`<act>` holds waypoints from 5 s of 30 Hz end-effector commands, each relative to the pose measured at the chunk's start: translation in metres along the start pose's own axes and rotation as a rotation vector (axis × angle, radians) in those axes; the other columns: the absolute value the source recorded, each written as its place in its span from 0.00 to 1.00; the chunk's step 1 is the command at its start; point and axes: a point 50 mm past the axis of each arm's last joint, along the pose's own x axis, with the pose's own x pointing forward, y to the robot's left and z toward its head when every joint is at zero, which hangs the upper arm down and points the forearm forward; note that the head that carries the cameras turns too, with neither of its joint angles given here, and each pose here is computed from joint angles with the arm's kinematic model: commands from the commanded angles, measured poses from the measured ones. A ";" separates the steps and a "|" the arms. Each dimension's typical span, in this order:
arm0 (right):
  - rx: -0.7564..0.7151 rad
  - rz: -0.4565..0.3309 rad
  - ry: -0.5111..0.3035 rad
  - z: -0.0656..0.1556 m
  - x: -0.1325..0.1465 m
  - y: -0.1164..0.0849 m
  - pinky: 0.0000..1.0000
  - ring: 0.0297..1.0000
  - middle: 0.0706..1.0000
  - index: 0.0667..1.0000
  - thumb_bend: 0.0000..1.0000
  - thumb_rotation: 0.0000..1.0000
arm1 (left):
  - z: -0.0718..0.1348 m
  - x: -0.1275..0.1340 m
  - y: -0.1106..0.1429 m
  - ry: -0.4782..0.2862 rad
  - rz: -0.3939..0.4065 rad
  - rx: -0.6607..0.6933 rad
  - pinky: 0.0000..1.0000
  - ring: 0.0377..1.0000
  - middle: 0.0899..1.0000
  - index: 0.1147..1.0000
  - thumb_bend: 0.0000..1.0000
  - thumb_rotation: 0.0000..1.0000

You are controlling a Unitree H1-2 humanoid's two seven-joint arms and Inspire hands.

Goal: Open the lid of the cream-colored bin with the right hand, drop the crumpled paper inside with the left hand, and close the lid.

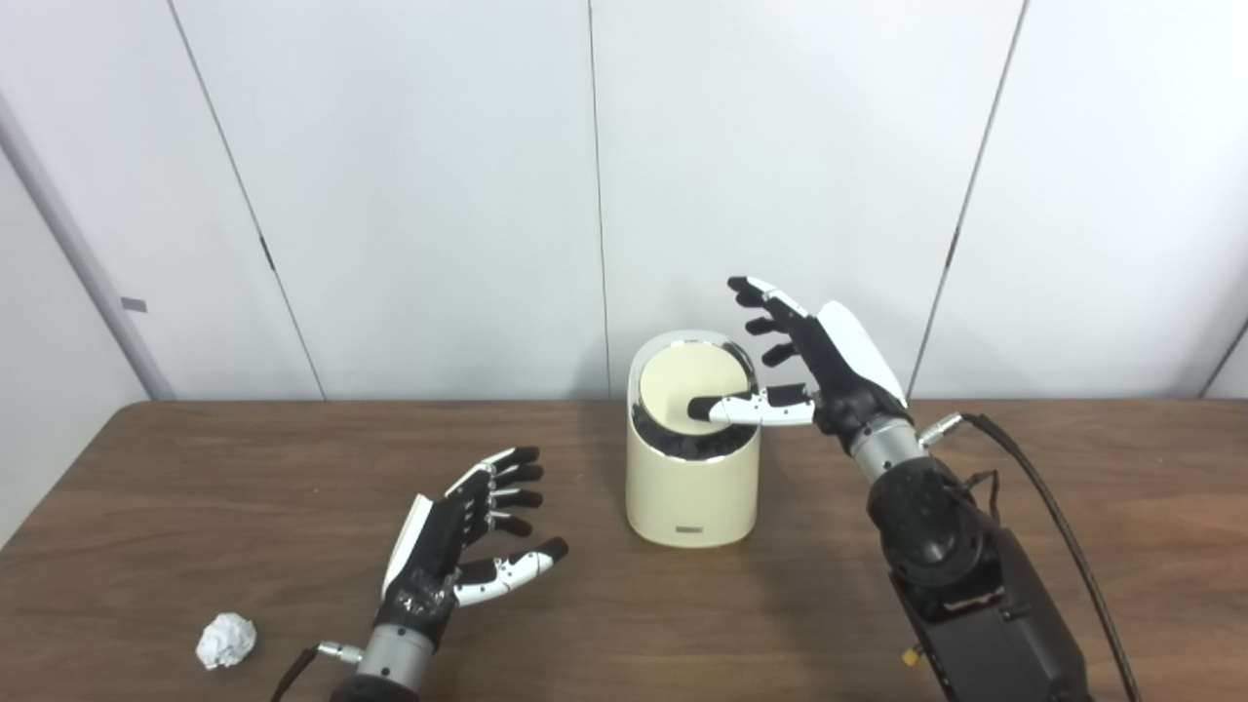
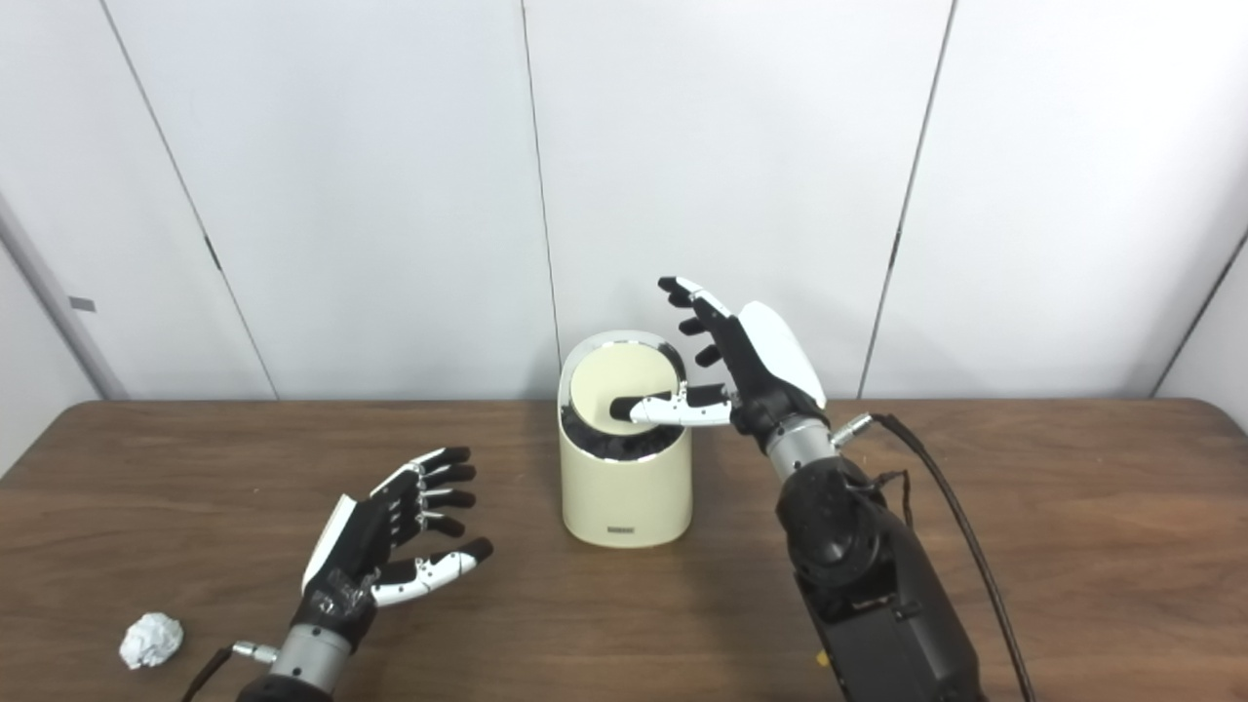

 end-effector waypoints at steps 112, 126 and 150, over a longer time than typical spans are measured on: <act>0.226 0.024 0.097 -0.098 -0.117 -0.035 0.82 0.90 0.96 0.94 0.78 0.20 | 0.033 -0.009 -0.016 -0.110 0.038 0.014 0.60 0.70 0.77 0.80 0.66 0.07; 0.158 0.031 0.082 -0.083 -0.113 -0.046 0.57 0.84 0.92 0.90 0.91 0.49 | 0.079 -0.043 0.022 -0.097 0.065 0.370 0.60 0.71 0.78 0.79 0.70 0.16; 0.172 0.029 0.066 -0.084 -0.107 -0.047 0.36 0.77 0.88 0.85 0.94 0.52 | 0.144 -0.089 0.162 0.293 0.150 1.276 0.53 0.64 0.69 0.69 0.87 0.03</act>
